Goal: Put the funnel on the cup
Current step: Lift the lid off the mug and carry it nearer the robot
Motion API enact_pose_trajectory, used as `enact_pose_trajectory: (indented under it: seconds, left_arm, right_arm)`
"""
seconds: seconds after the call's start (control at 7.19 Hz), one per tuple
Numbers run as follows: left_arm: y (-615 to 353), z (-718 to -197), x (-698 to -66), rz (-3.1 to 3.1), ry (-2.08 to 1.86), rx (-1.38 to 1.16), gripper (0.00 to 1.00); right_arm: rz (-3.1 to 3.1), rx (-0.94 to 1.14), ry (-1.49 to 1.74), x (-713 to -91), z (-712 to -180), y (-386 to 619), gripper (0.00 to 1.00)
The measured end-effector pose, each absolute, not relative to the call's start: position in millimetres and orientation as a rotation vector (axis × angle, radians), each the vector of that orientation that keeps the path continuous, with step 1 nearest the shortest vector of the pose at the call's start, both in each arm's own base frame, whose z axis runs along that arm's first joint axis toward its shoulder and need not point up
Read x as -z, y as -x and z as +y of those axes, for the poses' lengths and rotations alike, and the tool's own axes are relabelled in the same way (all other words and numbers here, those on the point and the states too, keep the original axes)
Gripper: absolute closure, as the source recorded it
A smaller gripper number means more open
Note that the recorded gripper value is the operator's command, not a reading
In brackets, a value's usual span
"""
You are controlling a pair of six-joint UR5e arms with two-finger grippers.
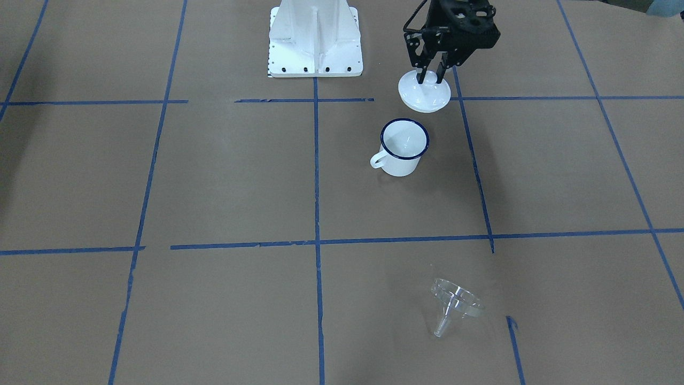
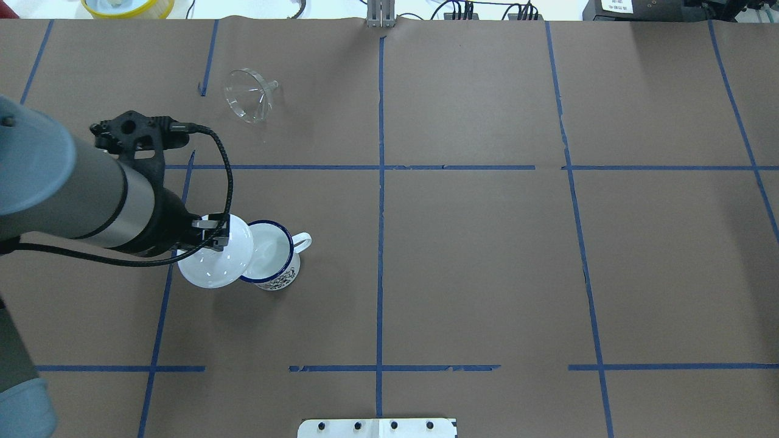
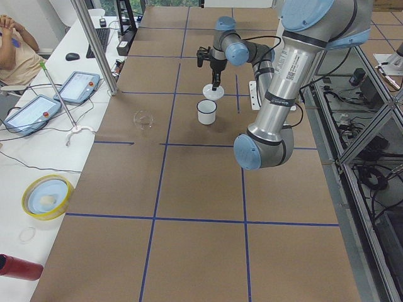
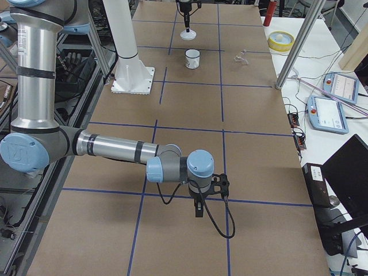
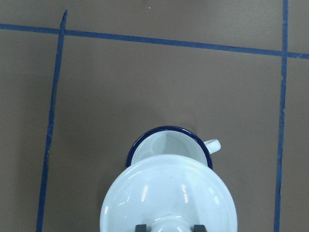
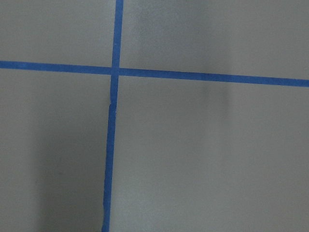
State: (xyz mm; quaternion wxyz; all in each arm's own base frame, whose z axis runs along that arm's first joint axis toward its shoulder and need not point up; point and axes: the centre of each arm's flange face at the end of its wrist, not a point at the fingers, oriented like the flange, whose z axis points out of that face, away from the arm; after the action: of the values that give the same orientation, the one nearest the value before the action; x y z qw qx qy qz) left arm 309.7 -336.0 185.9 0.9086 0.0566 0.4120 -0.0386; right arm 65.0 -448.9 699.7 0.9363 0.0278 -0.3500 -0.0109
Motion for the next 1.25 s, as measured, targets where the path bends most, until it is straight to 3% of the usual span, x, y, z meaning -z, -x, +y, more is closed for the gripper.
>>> enact_pose_trajectory:
  seconds: [0.42,0.83,1.25]
  left_arm:
    - [-302,-319,-256,0.838,-0.125,0.010,1.00]
    - [-363,-320,-341,0.822,-0.082,-0.027,1.00]
    - [-394,-313,-373,0.812,-0.058,-0.055,1.00]
  right_arm:
    - [-0.715,0.022,-0.057,-700,-449,-65,0.00]
    - [-0.715,0.022,-0.057,-700,-449,-65,0.00]
    - [-0.715,0.022,-0.057,-700,-449,-65,0.00]
